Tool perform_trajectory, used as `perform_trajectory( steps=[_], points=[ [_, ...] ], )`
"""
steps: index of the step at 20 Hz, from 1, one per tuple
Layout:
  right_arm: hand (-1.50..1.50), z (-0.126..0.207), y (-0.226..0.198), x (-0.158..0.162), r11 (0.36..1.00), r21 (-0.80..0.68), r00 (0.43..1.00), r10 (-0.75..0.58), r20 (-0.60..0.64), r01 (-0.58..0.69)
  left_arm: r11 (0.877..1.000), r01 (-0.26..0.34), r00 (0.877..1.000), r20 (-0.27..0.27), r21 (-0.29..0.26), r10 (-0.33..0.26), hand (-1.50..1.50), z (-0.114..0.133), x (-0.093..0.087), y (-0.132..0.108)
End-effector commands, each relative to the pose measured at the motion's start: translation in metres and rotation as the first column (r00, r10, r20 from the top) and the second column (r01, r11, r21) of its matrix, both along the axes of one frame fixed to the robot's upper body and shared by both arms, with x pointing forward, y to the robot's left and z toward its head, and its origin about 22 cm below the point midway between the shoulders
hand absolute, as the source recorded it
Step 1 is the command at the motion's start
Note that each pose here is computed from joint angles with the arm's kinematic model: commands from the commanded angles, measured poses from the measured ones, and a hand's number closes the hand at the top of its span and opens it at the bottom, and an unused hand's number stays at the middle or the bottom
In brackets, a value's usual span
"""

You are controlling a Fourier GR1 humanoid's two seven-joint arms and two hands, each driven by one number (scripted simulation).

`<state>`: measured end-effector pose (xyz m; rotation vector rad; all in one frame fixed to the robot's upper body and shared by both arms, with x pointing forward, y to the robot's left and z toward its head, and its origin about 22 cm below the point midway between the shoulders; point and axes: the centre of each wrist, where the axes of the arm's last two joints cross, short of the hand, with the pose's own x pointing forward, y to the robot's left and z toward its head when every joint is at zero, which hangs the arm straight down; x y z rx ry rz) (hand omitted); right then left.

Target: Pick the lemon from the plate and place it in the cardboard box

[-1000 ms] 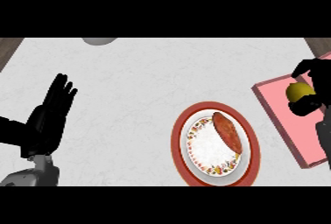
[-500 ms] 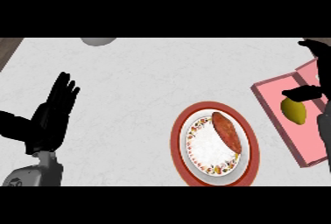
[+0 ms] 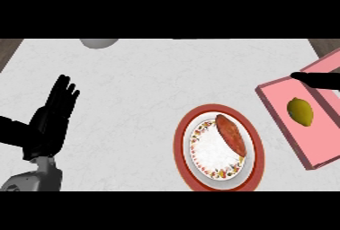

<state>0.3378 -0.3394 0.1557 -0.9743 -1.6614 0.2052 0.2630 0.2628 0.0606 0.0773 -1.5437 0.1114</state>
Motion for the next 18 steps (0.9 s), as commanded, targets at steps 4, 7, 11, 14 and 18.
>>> perform_trajectory(
  steps=[4,7,11,14,18],
  points=[
    [-1.50,0.005,-0.035,-0.023,0.938,0.345,0.990,-0.011,0.143,-0.039,1.000,-0.005,1.000,0.004,-0.021,0.005,0.00,0.000,0.003,0.011],
    [-1.50,0.007,-0.063,-0.031,0.918,0.394,0.985,-0.025,0.170,-0.045,1.000,-0.004,1.000,0.002,-0.009,0.004,0.00,-0.016,0.002,0.009],
    [-1.50,-0.008,-0.101,-0.069,0.923,0.384,0.979,-0.060,0.192,-0.019,1.000,0.013,1.000,0.002,-0.003,-0.013,0.00,-0.011,-0.001,0.006],
    [-1.50,-0.002,-0.104,-0.086,0.918,0.395,0.968,-0.069,0.241,-0.033,1.000,0.005,1.000,0.003,-0.023,-0.005,0.00,-0.034,-0.007,0.013],
    [-1.50,-0.027,-0.127,-0.097,0.914,0.406,0.969,-0.095,0.227,-0.006,1.000,-0.015,1.000,0.019,-0.018,0.016,0.00,0.006,-0.005,0.002]
  ],
)
